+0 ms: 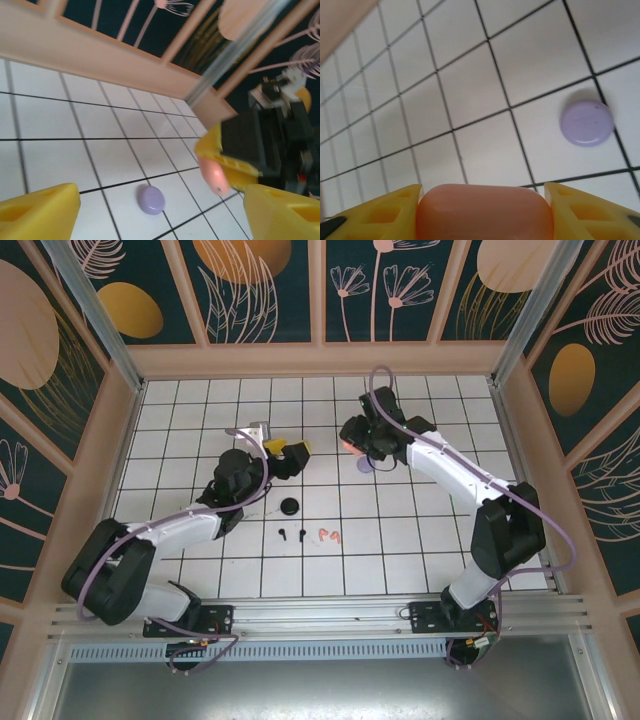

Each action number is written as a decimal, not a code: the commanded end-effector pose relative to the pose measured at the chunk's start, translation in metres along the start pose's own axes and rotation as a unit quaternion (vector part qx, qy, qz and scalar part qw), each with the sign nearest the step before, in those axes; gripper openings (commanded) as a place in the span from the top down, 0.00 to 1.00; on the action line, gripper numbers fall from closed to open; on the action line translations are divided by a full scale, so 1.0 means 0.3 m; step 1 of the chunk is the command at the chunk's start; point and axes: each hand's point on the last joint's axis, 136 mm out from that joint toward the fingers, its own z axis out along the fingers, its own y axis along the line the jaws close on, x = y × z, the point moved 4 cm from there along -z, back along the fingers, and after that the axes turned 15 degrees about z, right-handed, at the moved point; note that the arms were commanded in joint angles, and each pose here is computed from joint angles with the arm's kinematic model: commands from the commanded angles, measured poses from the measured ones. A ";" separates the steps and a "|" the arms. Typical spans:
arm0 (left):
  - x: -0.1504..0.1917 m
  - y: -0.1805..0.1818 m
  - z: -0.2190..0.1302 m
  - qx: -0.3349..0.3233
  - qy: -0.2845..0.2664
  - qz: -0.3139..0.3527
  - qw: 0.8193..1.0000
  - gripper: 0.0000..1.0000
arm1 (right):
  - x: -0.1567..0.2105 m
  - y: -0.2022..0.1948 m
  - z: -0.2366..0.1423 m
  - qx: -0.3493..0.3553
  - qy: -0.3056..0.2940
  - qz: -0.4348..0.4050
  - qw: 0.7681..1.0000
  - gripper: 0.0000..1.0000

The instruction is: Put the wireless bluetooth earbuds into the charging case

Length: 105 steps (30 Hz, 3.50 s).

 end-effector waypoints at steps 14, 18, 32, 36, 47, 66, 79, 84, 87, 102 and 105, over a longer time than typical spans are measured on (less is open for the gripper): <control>-0.060 -0.131 0.109 0.149 -0.067 -0.053 0.985 0.37 | 0.002 0.208 -0.041 -0.111 0.027 0.078 0.990 0.59; -0.057 -0.149 0.141 0.157 -0.068 -0.055 0.984 0.39 | 0.019 0.218 -0.039 -0.113 0.030 0.077 0.990 0.59; -0.023 -0.142 0.200 0.153 -0.066 -0.065 0.984 0.53 | 0.056 0.256 -0.041 -0.123 0.041 0.070 0.989 0.60; -0.027 -0.139 0.205 0.151 -0.071 -0.066 0.984 0.57 | 0.064 0.261 -0.044 -0.124 0.042 0.068 0.989 0.60; -0.042 -0.140 0.214 0.151 -0.079 -0.063 0.983 0.65 | 0.073 0.262 -0.052 -0.126 0.043 0.066 0.989 0.60; -0.089 -0.125 0.179 0.141 -0.137 -0.091 0.976 0.91 | 0.101 0.258 -0.061 -0.138 0.058 0.087 0.985 0.60; -0.118 -0.136 0.163 0.150 -0.156 -0.103 0.971 1.00 | 0.090 0.261 -0.081 -0.158 0.058 0.102 0.980 0.40; -0.109 -0.134 0.151 0.148 -0.152 -0.102 0.972 1.00 | 0.021 0.245 -0.143 -0.177 0.027 0.104 0.978 0.27; -0.100 -0.135 0.145 0.148 -0.144 -0.100 0.973 1.00 | -0.016 0.219 -0.194 -0.184 0.006 0.102 0.978 0.26; -0.039 -0.157 0.132 0.253 0.003 -0.033 0.967 1.00 | -0.029 0.009 -0.348 -0.218 -0.056 -0.138 0.965 0.26; -0.047 -0.188 0.129 0.281 0.036 -0.002 0.959 1.00 | 0.015 0.014 -0.370 -0.251 -0.041 -0.215 0.943 0.26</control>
